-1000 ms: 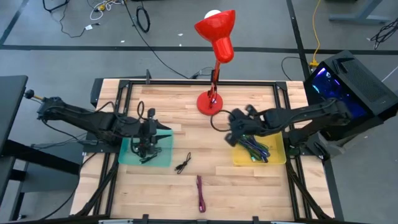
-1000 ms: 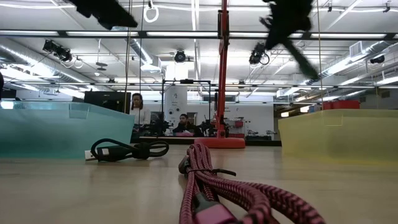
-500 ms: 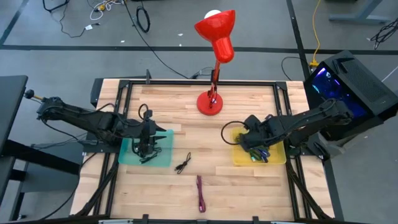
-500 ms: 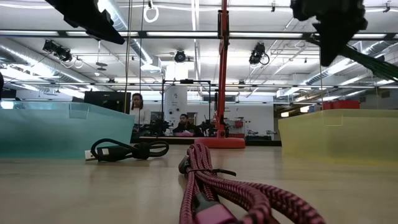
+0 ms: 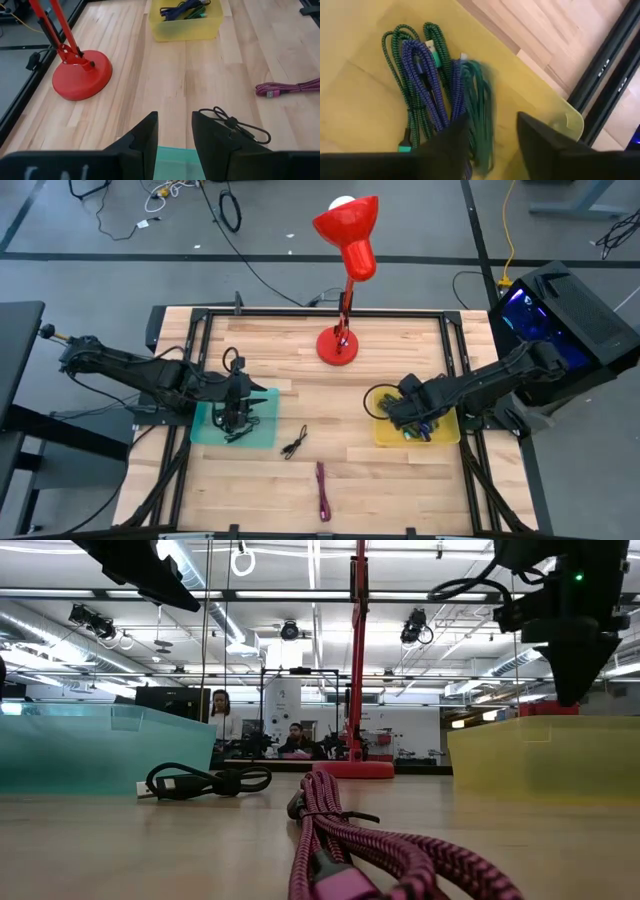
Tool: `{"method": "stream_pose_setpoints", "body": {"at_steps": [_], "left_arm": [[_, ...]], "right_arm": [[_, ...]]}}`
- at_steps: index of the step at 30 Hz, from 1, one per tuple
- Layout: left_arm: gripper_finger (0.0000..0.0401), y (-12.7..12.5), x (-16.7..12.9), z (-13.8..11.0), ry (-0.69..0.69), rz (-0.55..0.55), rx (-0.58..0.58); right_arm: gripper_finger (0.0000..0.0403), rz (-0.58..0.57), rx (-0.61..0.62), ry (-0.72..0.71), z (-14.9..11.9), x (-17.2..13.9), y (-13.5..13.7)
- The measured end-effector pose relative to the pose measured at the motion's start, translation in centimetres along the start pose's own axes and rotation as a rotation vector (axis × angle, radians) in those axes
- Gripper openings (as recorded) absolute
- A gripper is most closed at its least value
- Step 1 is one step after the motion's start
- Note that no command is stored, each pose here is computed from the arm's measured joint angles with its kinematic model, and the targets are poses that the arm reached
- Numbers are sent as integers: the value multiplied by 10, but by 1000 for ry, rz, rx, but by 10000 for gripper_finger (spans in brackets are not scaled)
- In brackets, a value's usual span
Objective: Pick & Place USB Port
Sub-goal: Put the green charger cable into the yellow bin, then put the black charger cable into the green bin
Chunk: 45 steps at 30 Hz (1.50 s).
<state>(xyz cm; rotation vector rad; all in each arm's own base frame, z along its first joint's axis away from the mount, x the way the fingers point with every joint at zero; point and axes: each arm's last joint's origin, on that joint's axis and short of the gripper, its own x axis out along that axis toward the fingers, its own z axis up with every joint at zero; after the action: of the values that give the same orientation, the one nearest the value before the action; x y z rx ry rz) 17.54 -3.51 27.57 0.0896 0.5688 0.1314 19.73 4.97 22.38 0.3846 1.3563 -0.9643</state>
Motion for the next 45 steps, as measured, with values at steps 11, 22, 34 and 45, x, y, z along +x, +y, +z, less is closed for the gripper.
{"method": "stream_pose_setpoints", "body": {"at_steps": [11, 22, 34, 45], "left_arm": [[124, 0, 0, 0, -4, 0, -3], [124, 0, 0, 1, -9, -1, -42], [124, -1, 0, 2, -20, -5, -64], [124, -1, 0, 3, -26, -5, -64]], "right_arm": [[272, 143, -10, -143, 11, -1, 16], [239, 734, -178, -444, 38, -31, 70], [217, 857, -289, -629, 63, -4, 125], [217, 919, -332, -618, 72, 45, 165]]}}
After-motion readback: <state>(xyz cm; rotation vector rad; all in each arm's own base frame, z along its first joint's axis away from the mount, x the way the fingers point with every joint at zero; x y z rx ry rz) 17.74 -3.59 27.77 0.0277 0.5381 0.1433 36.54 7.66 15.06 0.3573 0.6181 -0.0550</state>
